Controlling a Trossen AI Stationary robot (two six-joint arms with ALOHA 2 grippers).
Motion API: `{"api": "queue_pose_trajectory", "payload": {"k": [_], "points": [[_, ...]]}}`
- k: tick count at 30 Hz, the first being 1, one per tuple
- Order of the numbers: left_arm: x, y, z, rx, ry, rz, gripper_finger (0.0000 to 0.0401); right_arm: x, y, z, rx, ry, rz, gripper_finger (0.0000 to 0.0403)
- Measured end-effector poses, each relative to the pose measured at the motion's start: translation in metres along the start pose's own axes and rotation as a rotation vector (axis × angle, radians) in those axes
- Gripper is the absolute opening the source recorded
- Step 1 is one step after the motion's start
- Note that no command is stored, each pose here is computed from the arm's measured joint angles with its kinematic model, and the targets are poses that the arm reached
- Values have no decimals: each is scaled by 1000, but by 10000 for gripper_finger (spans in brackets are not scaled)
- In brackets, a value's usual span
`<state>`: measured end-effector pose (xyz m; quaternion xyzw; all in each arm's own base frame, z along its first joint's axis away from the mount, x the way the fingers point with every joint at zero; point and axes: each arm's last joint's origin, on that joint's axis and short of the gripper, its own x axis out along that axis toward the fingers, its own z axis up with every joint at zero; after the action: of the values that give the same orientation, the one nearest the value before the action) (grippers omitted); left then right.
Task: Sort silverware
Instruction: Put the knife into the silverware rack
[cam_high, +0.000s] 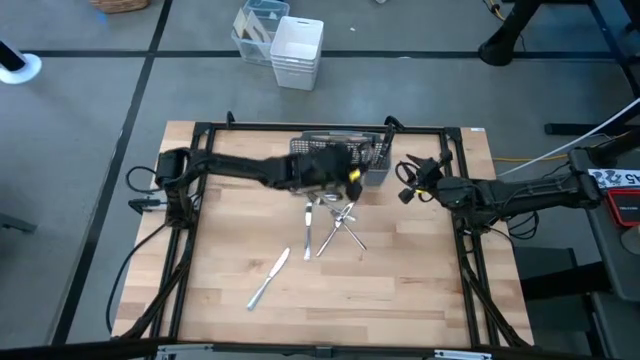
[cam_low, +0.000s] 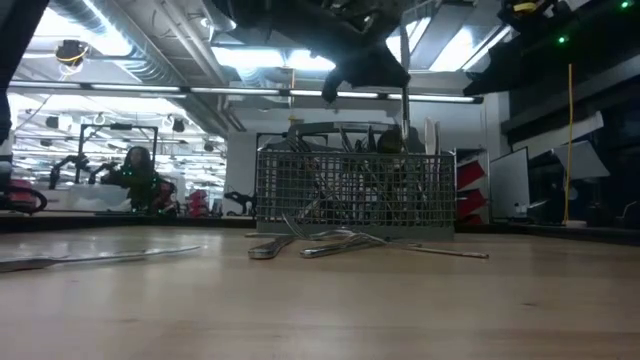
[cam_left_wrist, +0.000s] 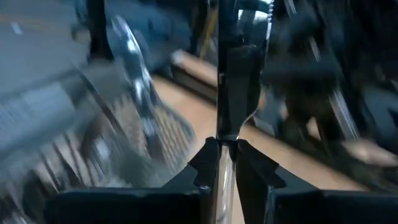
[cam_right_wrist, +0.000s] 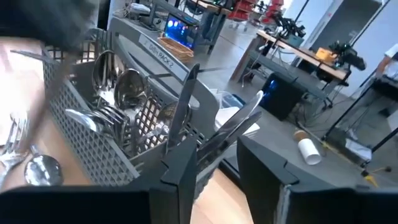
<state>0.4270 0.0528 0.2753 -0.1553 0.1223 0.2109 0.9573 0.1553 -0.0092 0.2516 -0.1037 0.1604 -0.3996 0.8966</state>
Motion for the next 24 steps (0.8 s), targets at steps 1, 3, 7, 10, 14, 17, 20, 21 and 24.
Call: {"api": "queue_pose_trajectory", "payload": {"k": [1, 3, 7, 10, 14, 17, 20, 21, 24], "points": [[2, 6, 6, 6, -40, 4, 31, 0, 0, 0, -14, 0, 0, 117], [7, 16, 16, 7, -121, 8, 34, 1, 0, 0, -29, 2, -3, 117], [16, 28, 25, 13, -247, -13, 31, 6, -4, -1, -36, 20, -34, 117], [25, 33, 23, 29, -314, -17, 29, 11, -7, -2, -28, 35, -55, 117], [40, 37, 13, 73, -370, -15, 36, 18, -11, -3, -20, 52, -26, 117], [51, 41, -2, 120, -335, 3, 37, 21, -12, -5, -14, 62, 2, 117], [62, 45, -17, 175, -296, 23, 37, 22, -13, -5, -7, 62, 38, 117], [65, 46, -22, 188, -286, 28, 37, 23, -13, -5, -6, 63, 46, 117], [74, 49, -36, 215, -248, 37, 45, 22, -12, -5, -6, 61, 63, 117]]}}
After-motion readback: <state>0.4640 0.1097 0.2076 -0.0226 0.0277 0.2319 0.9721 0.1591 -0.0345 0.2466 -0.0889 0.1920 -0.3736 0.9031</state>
